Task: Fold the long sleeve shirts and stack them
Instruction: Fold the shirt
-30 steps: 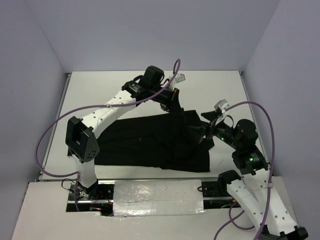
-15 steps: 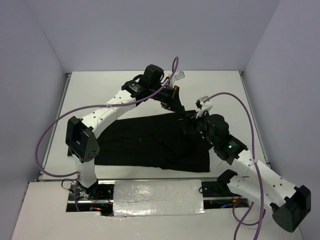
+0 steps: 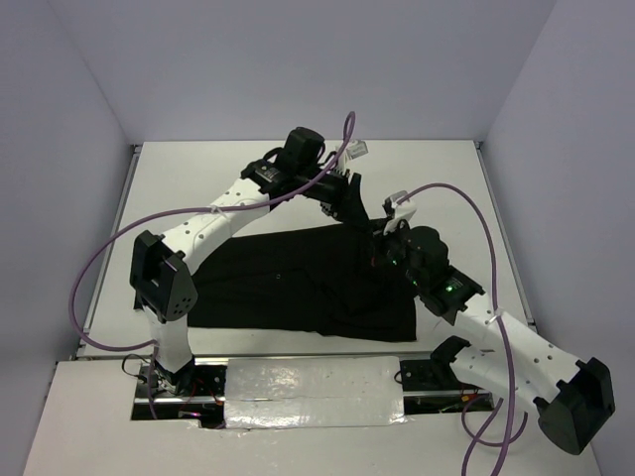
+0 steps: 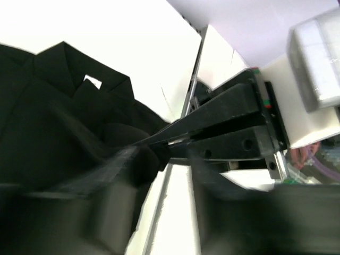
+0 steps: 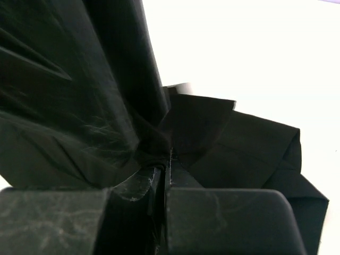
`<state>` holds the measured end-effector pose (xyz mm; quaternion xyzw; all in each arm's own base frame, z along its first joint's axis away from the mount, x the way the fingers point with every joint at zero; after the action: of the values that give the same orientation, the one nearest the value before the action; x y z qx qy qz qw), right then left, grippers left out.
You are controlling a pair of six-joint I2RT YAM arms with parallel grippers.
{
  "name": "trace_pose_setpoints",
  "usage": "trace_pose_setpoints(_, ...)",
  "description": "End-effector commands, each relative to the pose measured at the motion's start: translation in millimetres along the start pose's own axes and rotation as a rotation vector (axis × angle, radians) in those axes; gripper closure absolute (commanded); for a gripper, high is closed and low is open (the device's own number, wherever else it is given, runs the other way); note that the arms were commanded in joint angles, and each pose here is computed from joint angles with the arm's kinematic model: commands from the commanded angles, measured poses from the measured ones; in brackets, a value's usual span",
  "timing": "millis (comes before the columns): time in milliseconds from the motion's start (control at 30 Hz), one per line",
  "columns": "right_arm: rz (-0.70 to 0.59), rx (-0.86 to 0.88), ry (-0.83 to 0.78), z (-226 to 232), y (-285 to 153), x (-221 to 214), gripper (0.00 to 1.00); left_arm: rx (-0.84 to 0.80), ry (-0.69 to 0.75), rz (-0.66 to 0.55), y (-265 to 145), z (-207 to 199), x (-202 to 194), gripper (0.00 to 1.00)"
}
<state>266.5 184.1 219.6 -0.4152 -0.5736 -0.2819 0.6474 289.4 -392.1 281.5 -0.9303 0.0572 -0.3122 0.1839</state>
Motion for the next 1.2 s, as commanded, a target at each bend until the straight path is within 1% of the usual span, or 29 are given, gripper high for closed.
trace_pose_setpoints(0, -0.049, 0.074, -0.102, 7.3, -6.7, 3.1, 1.00, -0.083, 0.110, 0.008, -7.7, -17.9, 4.7, 0.37)
trace_pose_setpoints(33, -0.056, 0.083, -0.141, 6.1, -10.8, 3.5, 1.00, -0.083, 0.139, 0.001, -14.9, -18.7, 9.6, 0.21)
trace_pose_setpoints(67, -0.061, 0.119, -0.166, 9.8, -13.3, 3.3, 1.00, -0.087, 0.213, -0.005, -20.4, -18.7, 13.2, 0.01)
trace_pose_setpoints(133, -0.077, 0.225, -0.203, 22.9, -21.3, 3.2, 1.00, -0.111, 0.296, -0.017, -35.7, -21.6, 20.4, 0.01)
trace_pose_setpoints(167, -0.085, 0.258, -0.222, 26.4, -23.7, 2.9, 1.00, -0.107, 0.408, -0.045, -53.6, -20.2, 29.9, 0.00)
trace_pose_setpoints(233, -0.095, 0.360, -0.239, 40.1, -30.8, 2.5, 1.00, -0.145, 0.546, -0.070, -80.7, -23.5, 38.9, 0.01)
trace_pose_setpoints(267, -0.101, 0.386, -0.254, 43.6, -32.0, 3.9, 1.00, -0.135, 0.685, -0.047, -91.6, -22.4, 31.5, 0.01)
trace_pose_setpoints(300, -0.077, 0.413, -0.258, 46.7, -34.3, 0.4, 1.00, -0.119, 0.788, -0.023, -97.5, -21.7, 26.5, 0.01)
trace_pose_setpoints(333, -0.063, 0.460, -0.260, 53.2, -35.5, -2.9, 1.00, -0.068, 0.896, 0.023, -99.9, -18.3, 19.9, 0.01)
trace_pose_setpoints(367, -0.055, 0.477, -0.262, 55.4, -35.9, -2.5, 1.00, -0.044, 1.116, 0.075, -103.0, -14.4, 13.6, 0.01)
trace_pose_setpoints(433, -0.038, 0.513, -0.265, 60.1, -36.7, -2.3, 1.00, 0.003, 1.164, 0.256, -97.4, 3.5, -25.5, 0.01)
trace_pose_setpoints(467, -0.039, 0.521, -0.266, 61.2, -36.9, -1.3, 1.00, -0.007, 1.242, 0.293, -98.4, 1.7, -33.9, 0.01)
trace_pose_setpoints(533, -0.052, 0.529, -0.271, 62.5, -37.9, 2.6, 1.00, -0.061, 1.242, 0.377, -93.1, 1.8, -62.5, 0.01)
trace_pose_setpoints(600, -0.077, 0.524, -0.273, 62.4, -39.2, 8.5, 1.00, -0.118, 1.227, 0.390, -89.9, -4.5, -75.0, 0.01)
trace_pose_setpoints(700, -0.099, 0.533, -0.269, 64.5, -40.4, 13.3, 1.00, -0.199, 1.140, 0.380, -78.5, -12.0, -91.8, 0.01)
trace_pose_setpoints(800, -0.111, 0.543, -0.265, 65.9, -40.9, 15.6, 1.00, -0.166, 1.053, 0.365, -59.7, -3.1, -98.2, 0.01)
trace_pose_setpoints(833, -0.113, 0.547, -0.266, 66.7, -41.1, 15.6, 1.00, -0.137, 1.014, 0.319, -49.6, -3.9, -88.7, 0.01)
trace_pose_setpoints(933, -0.125, 0.549, -0.267, 67.2, -42.4, 18.3, 1.00, -0.116, 0.926, 0.305, -37.0, 2.2, -84.7, 0.01)
trace_pose_setpoints(1067, -0.146, 0.554, -0.268, 68.4, -45.4, 21.0, 1.00, -0.097, 0.868, 0.292, -28.8, 6.4, -78.4, 0.01)
trace_pose_setpoints(1167, -0.142, 0.557, -0.263, 69.0, -45.3, 18.5, 1.00, -0.137, 0.853, 0.281, -25.7, 2.2, -80.9, 0.01)
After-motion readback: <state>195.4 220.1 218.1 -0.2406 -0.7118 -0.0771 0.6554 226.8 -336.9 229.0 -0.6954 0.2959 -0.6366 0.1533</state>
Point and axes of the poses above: each gripper's point midway between its finger pads, its own y axis out along the fingers, its own z axis along the line the jaws close on, x = y × z, the point moved 1 cm from there along -y, back along the fingers, and after that the axes turned 10 degrees about -y, right-handed, at the moved point
